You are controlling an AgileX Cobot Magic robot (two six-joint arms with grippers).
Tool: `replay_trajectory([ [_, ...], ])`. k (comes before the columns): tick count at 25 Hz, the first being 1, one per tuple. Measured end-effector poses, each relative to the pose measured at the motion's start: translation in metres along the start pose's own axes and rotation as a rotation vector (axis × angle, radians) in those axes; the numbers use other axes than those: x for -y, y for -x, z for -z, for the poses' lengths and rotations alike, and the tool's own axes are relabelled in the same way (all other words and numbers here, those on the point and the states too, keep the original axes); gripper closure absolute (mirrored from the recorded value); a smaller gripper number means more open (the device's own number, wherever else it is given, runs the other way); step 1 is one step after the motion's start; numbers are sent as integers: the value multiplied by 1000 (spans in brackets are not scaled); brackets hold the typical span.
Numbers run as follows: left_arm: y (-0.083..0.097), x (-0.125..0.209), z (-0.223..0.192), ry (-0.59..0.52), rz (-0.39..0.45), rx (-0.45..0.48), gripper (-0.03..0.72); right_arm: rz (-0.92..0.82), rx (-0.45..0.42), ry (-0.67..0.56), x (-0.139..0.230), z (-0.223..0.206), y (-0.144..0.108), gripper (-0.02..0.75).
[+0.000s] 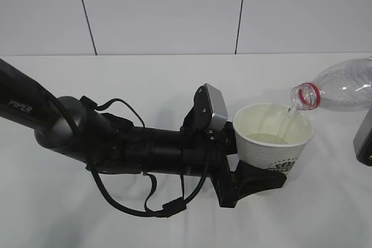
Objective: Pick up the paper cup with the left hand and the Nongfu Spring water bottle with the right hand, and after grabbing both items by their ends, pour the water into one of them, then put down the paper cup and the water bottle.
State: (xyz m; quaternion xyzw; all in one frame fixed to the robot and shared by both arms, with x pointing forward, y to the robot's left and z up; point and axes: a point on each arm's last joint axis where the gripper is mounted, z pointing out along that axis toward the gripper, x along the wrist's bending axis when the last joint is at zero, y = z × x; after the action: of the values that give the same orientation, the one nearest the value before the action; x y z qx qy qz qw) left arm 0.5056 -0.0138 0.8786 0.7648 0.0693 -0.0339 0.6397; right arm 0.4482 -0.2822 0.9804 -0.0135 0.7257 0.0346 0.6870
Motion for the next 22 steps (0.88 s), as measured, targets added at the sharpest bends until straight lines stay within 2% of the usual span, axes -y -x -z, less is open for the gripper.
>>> replay_trajectory([
  [22, 0, 0, 0, 0, 0, 0, 151, 6, 0, 0, 0, 0, 0, 265],
])
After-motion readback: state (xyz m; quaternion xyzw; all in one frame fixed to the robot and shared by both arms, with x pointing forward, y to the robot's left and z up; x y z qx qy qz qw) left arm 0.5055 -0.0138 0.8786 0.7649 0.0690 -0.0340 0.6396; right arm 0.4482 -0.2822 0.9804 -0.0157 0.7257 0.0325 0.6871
